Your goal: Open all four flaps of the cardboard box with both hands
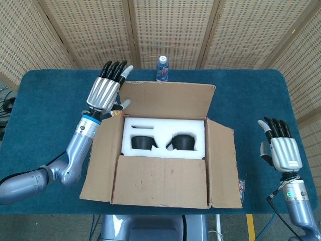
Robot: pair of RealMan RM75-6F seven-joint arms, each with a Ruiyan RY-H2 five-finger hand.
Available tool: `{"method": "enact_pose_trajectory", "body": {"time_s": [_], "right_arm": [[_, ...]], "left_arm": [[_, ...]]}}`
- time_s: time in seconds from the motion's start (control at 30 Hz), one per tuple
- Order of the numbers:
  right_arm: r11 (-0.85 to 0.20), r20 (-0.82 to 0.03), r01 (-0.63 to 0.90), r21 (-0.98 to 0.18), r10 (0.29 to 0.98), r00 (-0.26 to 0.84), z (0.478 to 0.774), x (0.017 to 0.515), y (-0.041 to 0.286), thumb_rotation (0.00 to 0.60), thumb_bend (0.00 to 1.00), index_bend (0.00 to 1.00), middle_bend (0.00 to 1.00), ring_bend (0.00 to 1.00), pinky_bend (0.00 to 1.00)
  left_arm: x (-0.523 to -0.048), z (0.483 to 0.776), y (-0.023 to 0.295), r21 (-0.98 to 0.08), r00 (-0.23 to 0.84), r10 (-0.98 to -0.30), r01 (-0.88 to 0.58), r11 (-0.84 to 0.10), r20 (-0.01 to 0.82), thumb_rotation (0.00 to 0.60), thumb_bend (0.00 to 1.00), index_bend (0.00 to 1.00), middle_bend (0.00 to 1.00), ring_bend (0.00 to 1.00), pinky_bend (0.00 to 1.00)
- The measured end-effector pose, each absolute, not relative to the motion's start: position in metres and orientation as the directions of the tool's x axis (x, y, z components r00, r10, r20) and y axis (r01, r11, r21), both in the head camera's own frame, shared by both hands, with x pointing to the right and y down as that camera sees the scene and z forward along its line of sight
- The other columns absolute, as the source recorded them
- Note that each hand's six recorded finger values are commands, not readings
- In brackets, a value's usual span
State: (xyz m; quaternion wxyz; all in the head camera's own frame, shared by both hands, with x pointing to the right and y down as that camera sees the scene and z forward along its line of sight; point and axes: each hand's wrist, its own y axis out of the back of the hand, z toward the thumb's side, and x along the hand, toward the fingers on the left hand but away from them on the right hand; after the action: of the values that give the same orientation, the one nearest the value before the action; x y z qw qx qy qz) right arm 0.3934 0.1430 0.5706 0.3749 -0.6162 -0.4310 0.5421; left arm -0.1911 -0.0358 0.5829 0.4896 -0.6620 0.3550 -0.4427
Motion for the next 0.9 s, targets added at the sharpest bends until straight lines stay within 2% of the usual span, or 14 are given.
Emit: {"method": "enact_pose_trajectory", "body": {"time_s": [0.27,0.5,0.6,0.67,0.73,0.9], "right_arm": [[-0.350,-0.347,0.126,-0.928,0.937,0.042,0.571,0.393,0.144,0.600,0.72,0.12,0.08,0.00,0.01],[-0.354,-0.350,0.125,-0.927,0.935,0.051,0.572,0.389,0.144,0.600,0.72,0.12,0.08,0.00,0.01],[-0.361,-0.357,0.122,-0.925,0.933,0.052,0.573,0.388,0.145,0.600,0.72,0.12,0.08,0.00,0.01],[-0.365,-0.361,0.119,-0.923,0.931,0.053,0.574,0.388,0.146,0.600,0.72,0.12,0.08,0.00,0.01],[-0.367,-0.363,0.117,-0.923,0.930,0.055,0.574,0.387,0.146,0.600,0.72,0.12,0.08,0.00,0.01],[-0.369,-0.365,0.116,-0.922,0.929,0.056,0.575,0.385,0.146,0.600,0.72,0.12,0.08,0.00,0.01]], "left_arm": [[-0.200,0.584,-0.039,-0.957,0.332,-0.906,-0.036,-0.288,0.261,0.473,0.28,0.00,0.00,0.00,0.00],[-0.210,0.577,-0.031,-0.941,0.349,-0.892,-0.072,-0.332,0.288,0.477,0.27,0.11,0.00,0.00,0.00],[-0.212,0.576,-0.021,-0.908,0.370,-0.869,-0.130,-0.399,0.329,0.383,0.25,0.15,0.00,0.00,0.00],[-0.213,0.575,-0.013,-0.878,0.389,-0.847,-0.162,-0.450,0.362,0.256,0.22,0.21,0.00,0.00,0.00],[-0.216,0.575,-0.002,-0.843,0.413,-0.817,-0.180,-0.506,0.403,0.189,0.20,0.26,0.00,0.00,0.00],[-0.221,0.573,0.023,-0.771,0.467,-0.747,-0.190,-0.608,0.474,0.165,0.20,0.33,0.00,0.00,0.00]]}}
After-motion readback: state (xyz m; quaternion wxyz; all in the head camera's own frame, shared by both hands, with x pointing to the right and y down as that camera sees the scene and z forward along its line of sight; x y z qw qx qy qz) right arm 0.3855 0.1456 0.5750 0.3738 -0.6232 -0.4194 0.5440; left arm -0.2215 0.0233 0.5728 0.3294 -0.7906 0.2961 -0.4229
